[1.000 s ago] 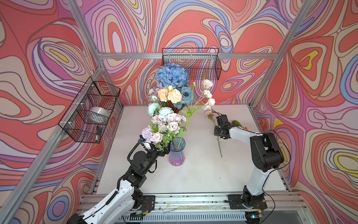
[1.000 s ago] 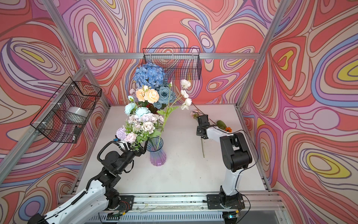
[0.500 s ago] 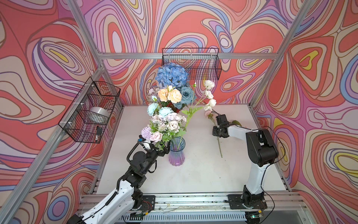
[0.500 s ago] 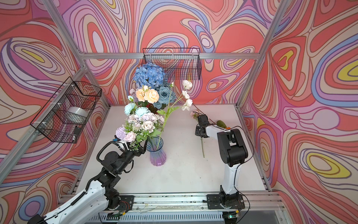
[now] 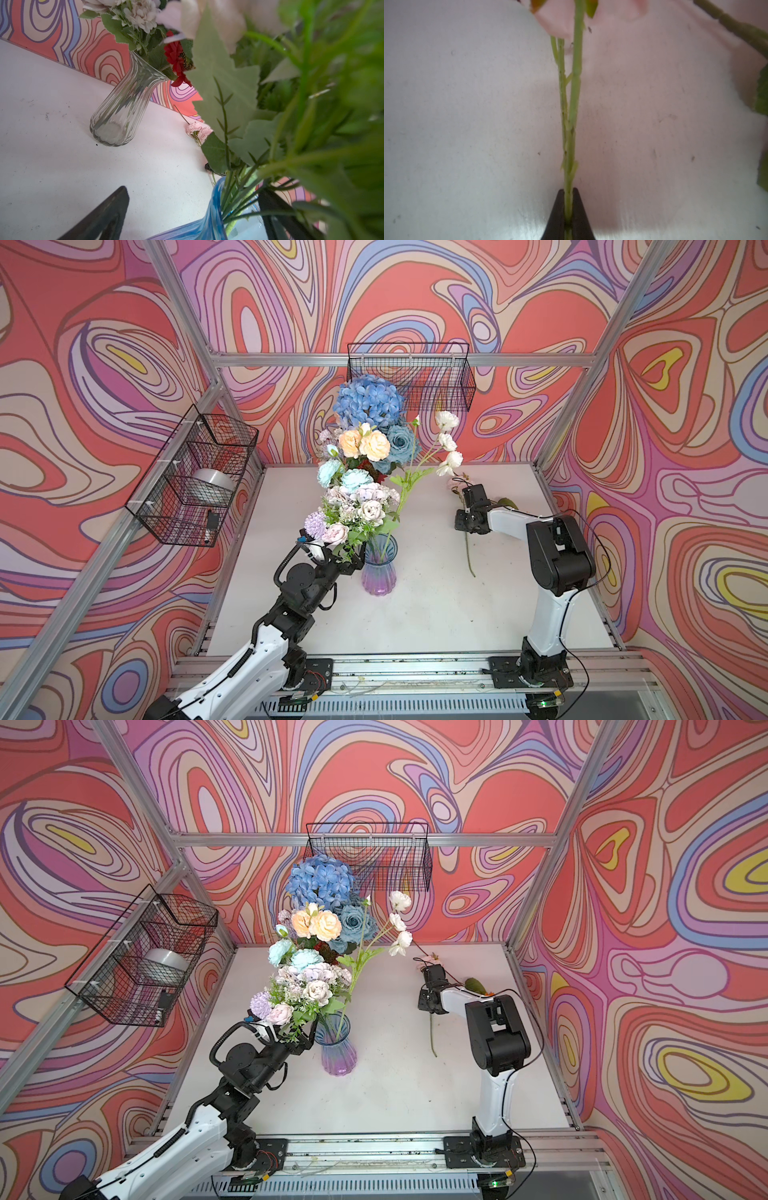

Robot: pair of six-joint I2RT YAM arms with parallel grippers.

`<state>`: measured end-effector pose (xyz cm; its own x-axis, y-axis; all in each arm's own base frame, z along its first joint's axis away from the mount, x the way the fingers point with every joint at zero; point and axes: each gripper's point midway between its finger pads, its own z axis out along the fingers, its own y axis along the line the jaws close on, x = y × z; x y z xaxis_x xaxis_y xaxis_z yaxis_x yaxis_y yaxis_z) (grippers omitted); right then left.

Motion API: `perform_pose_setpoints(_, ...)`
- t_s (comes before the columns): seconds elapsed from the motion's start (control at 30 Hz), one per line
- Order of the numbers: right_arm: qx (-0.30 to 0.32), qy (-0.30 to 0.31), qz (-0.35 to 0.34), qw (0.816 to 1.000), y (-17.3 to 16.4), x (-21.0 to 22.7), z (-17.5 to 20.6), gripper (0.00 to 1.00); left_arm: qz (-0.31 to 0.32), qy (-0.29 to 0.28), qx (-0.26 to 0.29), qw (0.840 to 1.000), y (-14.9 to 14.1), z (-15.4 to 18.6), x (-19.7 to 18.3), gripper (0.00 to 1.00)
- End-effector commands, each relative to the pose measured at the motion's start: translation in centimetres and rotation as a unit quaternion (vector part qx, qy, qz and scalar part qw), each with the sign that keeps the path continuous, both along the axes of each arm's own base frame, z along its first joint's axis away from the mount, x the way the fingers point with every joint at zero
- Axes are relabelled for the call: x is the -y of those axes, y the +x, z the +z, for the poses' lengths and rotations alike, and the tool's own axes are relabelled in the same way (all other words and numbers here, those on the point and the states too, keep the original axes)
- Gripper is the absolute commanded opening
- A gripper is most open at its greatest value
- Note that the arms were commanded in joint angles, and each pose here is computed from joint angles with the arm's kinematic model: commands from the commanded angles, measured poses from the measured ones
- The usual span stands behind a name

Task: Arrange flowers in a vase
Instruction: Pick up the flower from the top-right of the table, then place the flower in the vase.

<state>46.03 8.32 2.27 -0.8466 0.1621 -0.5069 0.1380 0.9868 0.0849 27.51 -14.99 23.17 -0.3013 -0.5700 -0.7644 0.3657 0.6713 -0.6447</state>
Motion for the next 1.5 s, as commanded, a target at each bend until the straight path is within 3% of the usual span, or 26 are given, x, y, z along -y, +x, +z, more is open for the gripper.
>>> perform_pose_setpoints(0.0, -0.011, -0.008, 0.003, 1.000, -0.5, 0.3, -0.1, 0.00, 0.001, -0.007, 0.010, 1.000, 0.1, 0.8, 0.1, 1.00)
perform_pose_setpoints(0.2, 0.003, 0.003, -0.002, 1.000, -0.6, 0.2, 1.2, 0.00, 0.001, -0.007, 0.009, 1.000, 0.1, 0.7, 0.1, 1.00)
perform_pose_setpoints(0.43, 0.079, 0.022, -0.024, 0.996, -0.4, 0.5, 6.2, 0.00, 0.000, -0.008, 0.009, 1.000, 0.0, 0.6, 0.1, 1.00)
perform_pose_setpoints(0.67, 0.184, 0.036, -0.051, 0.981, -1.5, 1.7, 14.4, 0.00, -0.002, -0.011, 0.012, 1.000, -0.2, 0.7, 0.0, 1.00)
perform_pose_setpoints(0.87, 0.289, 0.074, -0.051, 0.953, -3.5, 1.9, 22.0, 0.00, -0.002, -0.012, 0.015, 1.000, -0.3, 0.9, 0.0, 1.00)
perform_pose_setpoints(1.1, 0.445, 0.175, 0.042, 0.877, -7.5, -0.9, 32.3, 0.00, -0.001, -0.014, 0.020, 1.000, -0.1, 1.1, 0.1, 1.00)
perform_pose_setpoints(1.47, 0.584, 0.278, 0.179, 0.742, -14.7, -5.5, 42.8, 0.00, -0.004, -0.015, 0.020, 1.000, 0.1, 1.1, 0.3, 1.00)
